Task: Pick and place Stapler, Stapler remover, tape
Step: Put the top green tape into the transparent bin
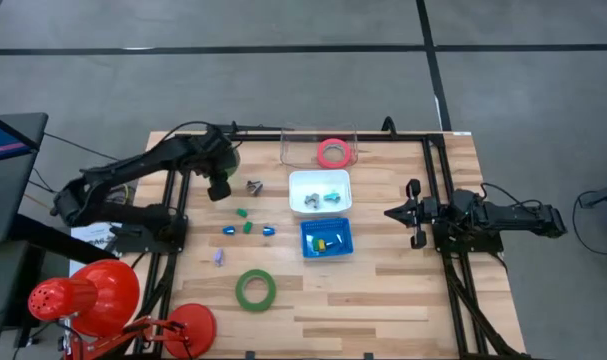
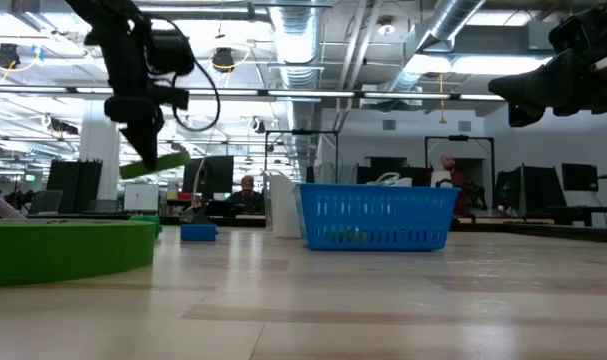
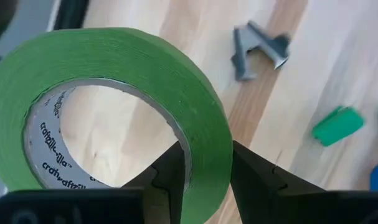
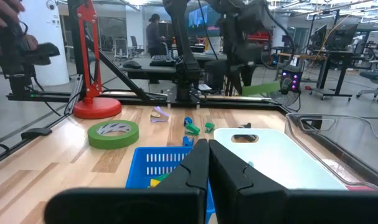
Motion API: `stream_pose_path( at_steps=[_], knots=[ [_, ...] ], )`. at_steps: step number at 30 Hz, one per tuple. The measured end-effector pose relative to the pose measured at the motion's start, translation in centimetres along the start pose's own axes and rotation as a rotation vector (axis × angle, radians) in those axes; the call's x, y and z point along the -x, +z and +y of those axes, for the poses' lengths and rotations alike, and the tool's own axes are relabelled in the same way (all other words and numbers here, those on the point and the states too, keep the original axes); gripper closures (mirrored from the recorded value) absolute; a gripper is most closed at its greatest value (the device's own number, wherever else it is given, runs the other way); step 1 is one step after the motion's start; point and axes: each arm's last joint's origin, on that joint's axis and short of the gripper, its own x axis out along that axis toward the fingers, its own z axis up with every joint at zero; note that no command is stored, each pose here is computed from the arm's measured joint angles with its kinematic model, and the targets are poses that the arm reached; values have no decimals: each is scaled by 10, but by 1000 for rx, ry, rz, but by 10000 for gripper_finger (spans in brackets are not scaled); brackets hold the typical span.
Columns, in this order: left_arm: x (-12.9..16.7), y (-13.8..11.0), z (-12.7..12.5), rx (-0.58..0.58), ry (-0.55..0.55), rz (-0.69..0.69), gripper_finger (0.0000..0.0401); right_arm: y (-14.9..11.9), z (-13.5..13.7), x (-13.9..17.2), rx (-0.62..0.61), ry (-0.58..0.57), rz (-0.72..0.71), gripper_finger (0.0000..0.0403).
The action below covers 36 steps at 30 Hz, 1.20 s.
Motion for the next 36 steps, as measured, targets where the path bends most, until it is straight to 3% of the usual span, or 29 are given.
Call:
stream_pose_path(
  at_steps=[21, 27, 36],
  knots=[
    [60, 67, -6, -110, 55, -350, 302, 0, 0, 0, 0, 0, 0, 402],
    [61, 90, -12, -206, 95, -487, 302, 0, 0, 0, 0, 0, 0, 402],
    [41, 115, -15, -275, 130, -561, 302, 0, 0, 0, 0, 0, 0, 402]
  ],
)
